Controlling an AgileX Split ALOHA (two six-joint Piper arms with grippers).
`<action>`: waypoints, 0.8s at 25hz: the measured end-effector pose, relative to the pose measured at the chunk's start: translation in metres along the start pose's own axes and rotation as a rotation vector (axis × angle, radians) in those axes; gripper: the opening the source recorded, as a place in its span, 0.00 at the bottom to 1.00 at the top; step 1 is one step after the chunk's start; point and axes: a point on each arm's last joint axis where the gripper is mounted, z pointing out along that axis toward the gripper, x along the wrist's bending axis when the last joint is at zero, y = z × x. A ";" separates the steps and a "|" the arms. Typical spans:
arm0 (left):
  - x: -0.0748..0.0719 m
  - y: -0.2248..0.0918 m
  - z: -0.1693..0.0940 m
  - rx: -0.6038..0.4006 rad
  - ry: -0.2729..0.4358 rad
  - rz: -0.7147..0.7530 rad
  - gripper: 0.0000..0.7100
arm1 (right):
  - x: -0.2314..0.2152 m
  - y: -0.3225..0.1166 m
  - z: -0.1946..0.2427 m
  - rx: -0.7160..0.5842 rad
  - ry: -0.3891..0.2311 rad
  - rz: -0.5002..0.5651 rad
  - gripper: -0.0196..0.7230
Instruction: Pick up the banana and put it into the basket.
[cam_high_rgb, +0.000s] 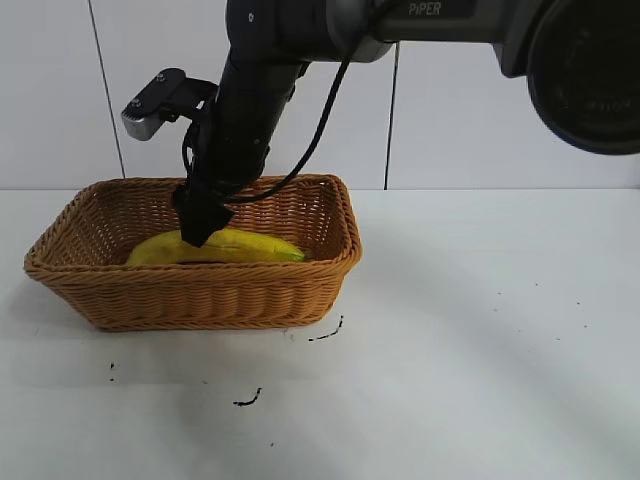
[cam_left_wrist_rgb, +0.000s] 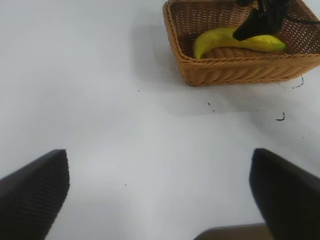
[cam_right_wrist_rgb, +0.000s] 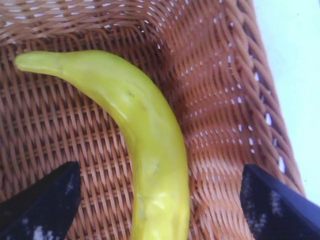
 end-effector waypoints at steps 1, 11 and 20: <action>0.000 0.000 0.000 0.000 0.000 0.000 0.98 | -0.004 0.004 -0.011 -0.011 -0.021 0.033 0.87; 0.000 0.000 0.000 0.000 0.000 0.000 0.98 | -0.072 -0.031 -0.091 0.066 -0.161 0.617 0.87; 0.000 0.000 0.000 0.000 0.000 0.000 0.98 | -0.168 -0.158 -0.125 0.238 -0.271 0.925 0.87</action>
